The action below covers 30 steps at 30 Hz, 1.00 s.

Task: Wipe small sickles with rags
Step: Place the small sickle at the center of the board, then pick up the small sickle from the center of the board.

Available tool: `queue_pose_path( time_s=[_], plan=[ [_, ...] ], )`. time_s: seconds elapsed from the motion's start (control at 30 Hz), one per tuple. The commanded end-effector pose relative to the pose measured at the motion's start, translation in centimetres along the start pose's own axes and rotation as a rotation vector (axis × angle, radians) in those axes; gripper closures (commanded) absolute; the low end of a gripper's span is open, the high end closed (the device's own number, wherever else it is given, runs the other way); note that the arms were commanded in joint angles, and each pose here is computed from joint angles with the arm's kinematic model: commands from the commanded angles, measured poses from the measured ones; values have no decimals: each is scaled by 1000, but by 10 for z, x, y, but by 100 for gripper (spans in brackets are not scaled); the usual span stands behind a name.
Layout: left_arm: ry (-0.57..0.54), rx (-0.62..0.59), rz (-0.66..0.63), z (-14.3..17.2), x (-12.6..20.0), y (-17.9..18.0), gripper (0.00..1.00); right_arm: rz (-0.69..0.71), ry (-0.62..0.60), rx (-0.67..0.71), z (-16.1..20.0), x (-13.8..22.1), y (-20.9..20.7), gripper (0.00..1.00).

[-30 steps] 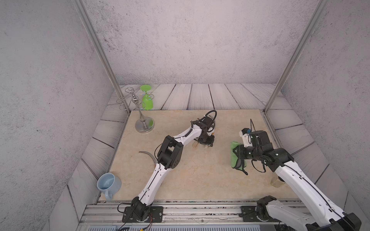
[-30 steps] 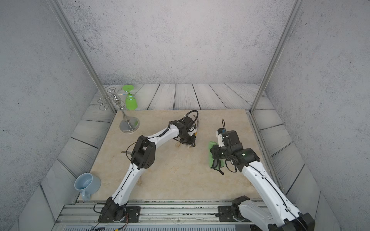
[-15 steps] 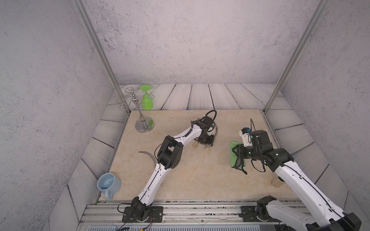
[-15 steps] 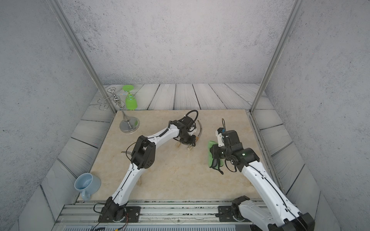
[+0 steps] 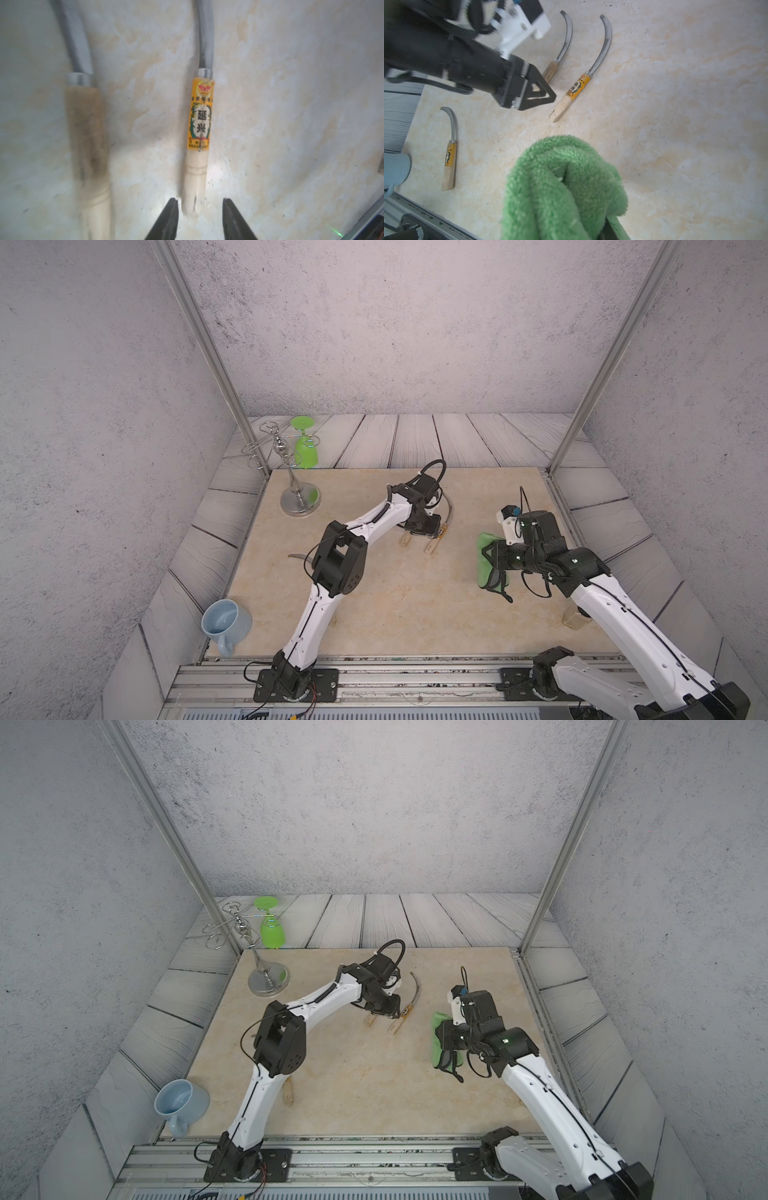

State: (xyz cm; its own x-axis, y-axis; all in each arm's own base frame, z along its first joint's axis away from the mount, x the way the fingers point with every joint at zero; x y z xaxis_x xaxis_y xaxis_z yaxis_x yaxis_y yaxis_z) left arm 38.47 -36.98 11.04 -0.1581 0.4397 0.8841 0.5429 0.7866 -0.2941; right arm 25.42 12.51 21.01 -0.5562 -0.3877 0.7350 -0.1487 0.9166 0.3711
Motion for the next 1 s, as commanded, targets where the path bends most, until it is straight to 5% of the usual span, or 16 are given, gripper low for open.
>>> queue_pose_path(
  time_s=[0.0,0.5,0.97],
  plan=[
    [-131,-8,-49,-5,63,-2,60,-7,2,5,1,5,1,69],
    [-222,369,-371,223,139,75,60,-29,44,26,-2,-8,6,69],
    [-165,489,-463,281,119,102,56,-43,76,19,-7,-22,9,69]
  ],
)
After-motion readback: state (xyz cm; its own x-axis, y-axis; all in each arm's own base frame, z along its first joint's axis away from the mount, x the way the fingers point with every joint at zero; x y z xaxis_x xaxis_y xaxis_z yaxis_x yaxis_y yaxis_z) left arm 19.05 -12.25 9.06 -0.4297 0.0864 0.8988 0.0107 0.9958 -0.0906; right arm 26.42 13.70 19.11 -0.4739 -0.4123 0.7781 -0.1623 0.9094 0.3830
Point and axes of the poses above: each gripper's point midway between its finger pads, its own x axis back along the fingers, its own y axis along the line the jaws close on, z = x × y, the point moved 1 cm from there along x, back along the fingers, and after that the axes turned 5 degrees about -x, right-handed, at the moved point
